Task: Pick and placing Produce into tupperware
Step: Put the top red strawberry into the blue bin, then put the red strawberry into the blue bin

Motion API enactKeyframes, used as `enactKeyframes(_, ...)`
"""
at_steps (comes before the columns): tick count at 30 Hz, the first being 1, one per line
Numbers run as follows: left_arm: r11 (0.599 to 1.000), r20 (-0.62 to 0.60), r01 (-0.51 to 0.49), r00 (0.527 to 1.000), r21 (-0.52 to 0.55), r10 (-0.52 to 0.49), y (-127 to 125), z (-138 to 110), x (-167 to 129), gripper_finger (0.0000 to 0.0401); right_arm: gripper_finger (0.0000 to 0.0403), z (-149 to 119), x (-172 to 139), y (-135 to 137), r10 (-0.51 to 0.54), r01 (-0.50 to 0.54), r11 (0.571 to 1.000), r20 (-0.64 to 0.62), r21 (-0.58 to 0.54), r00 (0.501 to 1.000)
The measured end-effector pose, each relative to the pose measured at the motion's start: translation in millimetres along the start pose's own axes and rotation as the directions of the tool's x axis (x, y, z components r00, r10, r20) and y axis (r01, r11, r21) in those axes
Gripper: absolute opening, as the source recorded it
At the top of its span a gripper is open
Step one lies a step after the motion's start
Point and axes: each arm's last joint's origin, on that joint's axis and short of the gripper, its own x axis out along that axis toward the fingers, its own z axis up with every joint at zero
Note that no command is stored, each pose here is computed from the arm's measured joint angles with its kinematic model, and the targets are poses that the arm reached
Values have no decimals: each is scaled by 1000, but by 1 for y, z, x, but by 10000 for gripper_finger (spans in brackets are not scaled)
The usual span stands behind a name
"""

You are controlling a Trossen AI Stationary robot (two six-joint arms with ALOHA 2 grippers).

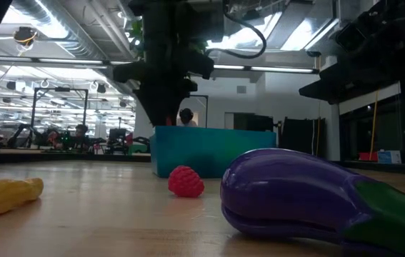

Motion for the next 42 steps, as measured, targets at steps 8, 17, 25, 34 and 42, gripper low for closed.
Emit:
enactKeyframes(8,996,-29,-92,995,-4,91,4,-1,0,171,332,0,0,0,0,0,1000,2,2,1000)
enactKeyframes(17,993,-35,-113,993,-15,112,3,-1,0,189,332,0,0,0,0,0,1000,2,3,1000)
enactKeyframes(25,994,-48,-104,993,20,105,-7,0,-3,189,332,0,0,0,0,0,1000,1,3,1000)
enactKeyframes(34,993,-50,-96,994,73,99,-25,-2,-17,190,332,0,0,0,0,0,1000,2,4,1000)
enactKeyframes(42,988,222,-151,963,-18,151,-31,-12,-83,190,332,0,0,0,0,0,1000,-1,11,1000)
